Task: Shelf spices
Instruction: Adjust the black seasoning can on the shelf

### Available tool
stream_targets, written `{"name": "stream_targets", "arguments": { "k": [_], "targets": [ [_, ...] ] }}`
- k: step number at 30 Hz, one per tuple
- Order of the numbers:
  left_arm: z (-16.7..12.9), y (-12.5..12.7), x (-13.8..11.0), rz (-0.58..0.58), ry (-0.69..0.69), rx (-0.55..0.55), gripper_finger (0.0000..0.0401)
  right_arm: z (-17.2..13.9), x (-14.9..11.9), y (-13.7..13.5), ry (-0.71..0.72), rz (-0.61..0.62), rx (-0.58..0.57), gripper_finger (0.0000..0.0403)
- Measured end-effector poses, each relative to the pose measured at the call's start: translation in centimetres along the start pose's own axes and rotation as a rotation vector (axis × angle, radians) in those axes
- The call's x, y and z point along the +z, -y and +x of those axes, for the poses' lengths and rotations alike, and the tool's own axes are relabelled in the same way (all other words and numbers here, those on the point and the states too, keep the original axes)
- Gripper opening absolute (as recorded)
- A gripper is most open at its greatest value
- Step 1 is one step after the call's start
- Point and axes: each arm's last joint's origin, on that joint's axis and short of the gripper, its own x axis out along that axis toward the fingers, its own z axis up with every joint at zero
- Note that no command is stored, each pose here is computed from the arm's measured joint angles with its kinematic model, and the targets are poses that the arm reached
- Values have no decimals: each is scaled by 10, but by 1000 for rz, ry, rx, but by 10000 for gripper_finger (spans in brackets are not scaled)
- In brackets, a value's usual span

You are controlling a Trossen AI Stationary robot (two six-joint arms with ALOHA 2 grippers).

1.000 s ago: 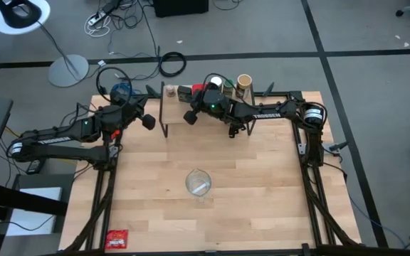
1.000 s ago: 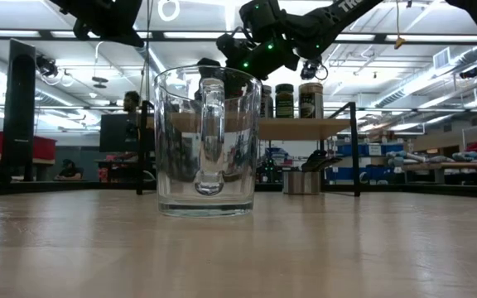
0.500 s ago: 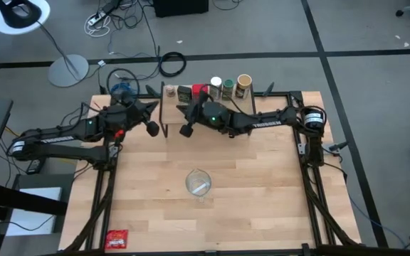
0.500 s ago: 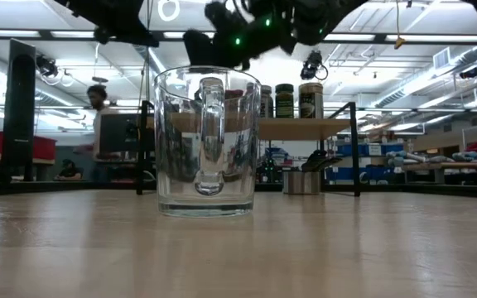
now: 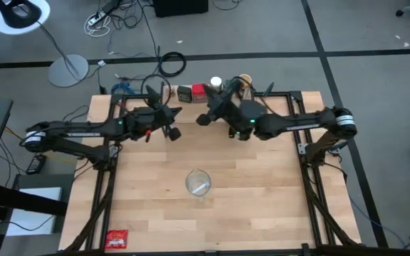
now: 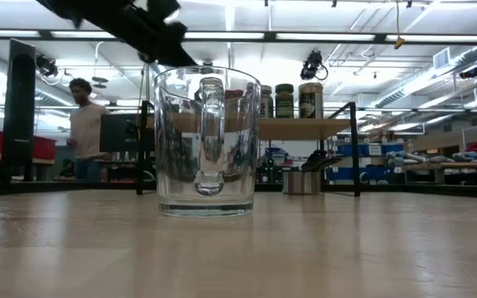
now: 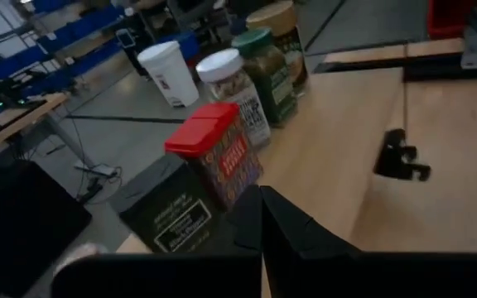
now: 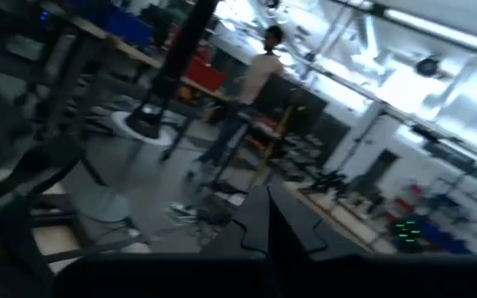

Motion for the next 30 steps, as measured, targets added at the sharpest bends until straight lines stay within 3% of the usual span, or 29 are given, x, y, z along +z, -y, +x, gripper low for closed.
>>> {"name": "stream_targets", "arguments": {
  "k": [5,10,16,22,30],
  "targets": [
    [22,4,-9,-2,-30,27,1,-26,21,22,12,-35,-32,0],
    [38,4,-17,-3,-50,29,1,-39,29,26,16,-66,-25,0],
    [49,3,-21,0,-37,56,1,-42,29,25,12,-79,-14,0],
    [52,1,-23,33,-66,155,1,-42,29,25,13,-80,-12,0],
    [56,-2,-12,79,-61,168,1,-42,29,25,18,-80,-6,0]
  ]
}}
